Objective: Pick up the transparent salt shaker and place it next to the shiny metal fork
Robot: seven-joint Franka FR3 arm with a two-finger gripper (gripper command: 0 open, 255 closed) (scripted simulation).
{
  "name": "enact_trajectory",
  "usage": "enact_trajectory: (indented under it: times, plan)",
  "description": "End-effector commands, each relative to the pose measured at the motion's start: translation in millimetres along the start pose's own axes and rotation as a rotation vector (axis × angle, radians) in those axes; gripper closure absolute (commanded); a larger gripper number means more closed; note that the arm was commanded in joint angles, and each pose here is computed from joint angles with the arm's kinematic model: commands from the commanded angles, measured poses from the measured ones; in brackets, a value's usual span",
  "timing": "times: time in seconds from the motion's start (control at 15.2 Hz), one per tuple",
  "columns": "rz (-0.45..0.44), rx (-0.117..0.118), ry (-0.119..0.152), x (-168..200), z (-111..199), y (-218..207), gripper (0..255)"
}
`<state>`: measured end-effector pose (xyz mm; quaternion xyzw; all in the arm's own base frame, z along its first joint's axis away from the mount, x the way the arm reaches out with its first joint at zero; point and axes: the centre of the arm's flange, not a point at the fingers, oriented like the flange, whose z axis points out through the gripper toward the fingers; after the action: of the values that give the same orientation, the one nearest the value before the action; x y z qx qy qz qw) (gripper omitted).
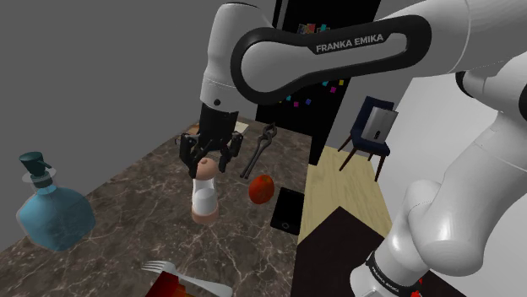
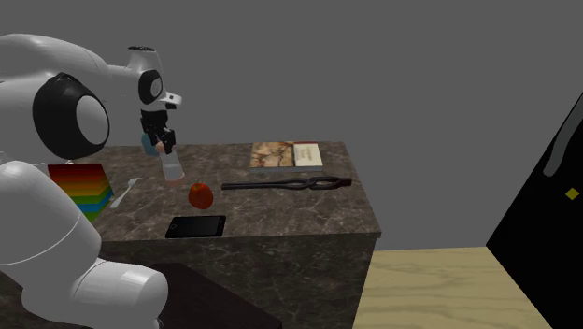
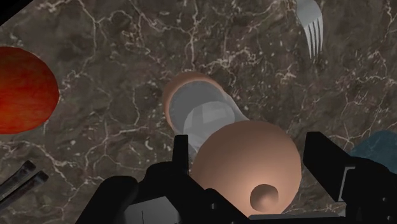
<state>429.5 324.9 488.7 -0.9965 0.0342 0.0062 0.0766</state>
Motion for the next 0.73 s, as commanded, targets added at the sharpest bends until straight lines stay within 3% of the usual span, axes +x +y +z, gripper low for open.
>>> enact_trajectory:
  times: [0.0, 0.33, 0.4, 0.66]
  plan:
    - [0.000, 0.000, 0.001, 0.3, 1.8, 0.4, 255]
    - [0.000, 0.000, 0.001, 0.3, 1.8, 0.4, 255]
    - [0.000, 0.000, 0.001, 0.3, 1.8, 0.4, 0]
    - [0.000, 0.000, 0.001, 0.3, 1.9, 0.4, 0]
